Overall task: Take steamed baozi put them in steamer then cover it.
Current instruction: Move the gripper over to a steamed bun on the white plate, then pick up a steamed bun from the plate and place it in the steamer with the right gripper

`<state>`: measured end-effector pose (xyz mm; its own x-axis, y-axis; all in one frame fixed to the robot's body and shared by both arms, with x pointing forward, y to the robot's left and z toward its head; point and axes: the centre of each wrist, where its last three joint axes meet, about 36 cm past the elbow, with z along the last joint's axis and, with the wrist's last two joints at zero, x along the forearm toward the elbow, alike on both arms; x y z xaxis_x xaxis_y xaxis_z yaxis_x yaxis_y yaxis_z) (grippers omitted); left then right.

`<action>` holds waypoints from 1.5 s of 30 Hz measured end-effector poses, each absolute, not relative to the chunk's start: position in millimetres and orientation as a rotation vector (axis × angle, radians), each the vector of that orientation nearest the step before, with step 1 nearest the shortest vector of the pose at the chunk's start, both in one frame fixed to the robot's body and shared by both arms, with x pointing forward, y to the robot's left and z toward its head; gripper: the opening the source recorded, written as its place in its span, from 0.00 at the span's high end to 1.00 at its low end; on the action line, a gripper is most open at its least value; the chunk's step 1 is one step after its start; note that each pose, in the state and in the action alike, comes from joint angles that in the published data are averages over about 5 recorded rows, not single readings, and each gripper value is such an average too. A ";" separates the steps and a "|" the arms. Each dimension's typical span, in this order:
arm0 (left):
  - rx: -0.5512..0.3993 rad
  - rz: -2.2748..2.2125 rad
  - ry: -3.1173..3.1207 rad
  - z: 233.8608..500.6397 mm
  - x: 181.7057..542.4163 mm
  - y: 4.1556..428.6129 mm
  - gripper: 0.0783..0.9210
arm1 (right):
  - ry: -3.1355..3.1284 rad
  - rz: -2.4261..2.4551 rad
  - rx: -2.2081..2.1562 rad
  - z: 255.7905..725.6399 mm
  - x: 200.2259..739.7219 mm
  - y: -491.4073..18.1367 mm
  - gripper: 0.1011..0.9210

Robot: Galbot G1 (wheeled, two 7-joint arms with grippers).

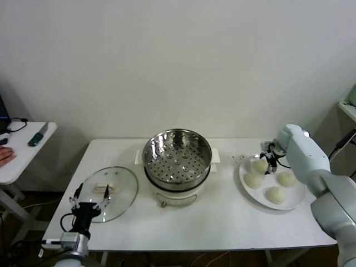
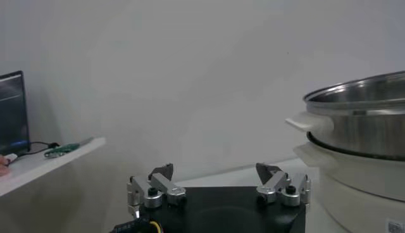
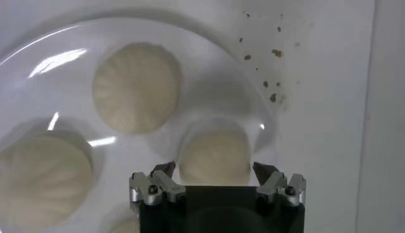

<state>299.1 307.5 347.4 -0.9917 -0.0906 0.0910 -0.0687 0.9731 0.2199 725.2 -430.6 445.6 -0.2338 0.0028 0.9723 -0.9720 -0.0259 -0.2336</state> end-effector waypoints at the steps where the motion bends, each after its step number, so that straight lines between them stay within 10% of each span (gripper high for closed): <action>1: 0.122 -0.331 -3.021 347.4 299.1 307.5 0.12 | -1.364 1.403 1.101 445.4 725.2 -430.8 0.15; 24: 0.125 -0.335 -3.015 346.1 293.7 307.3 0.12 | -1.391 1.428 1.124 479.6 735.2 -431.5 0.25; 45: 0.131 -0.335 -3.007 346.9 281.5 309.2 0.12 | -1.224 1.894 1.413 667.7 773.7 -285.8 0.25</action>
<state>281.5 309.2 346.9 -0.9898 -0.0983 0.1027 -0.0733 0.9718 0.2241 773.7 -285.8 667.7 -0.3550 -0.1315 0.9256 -0.7896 -0.4878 -0.3722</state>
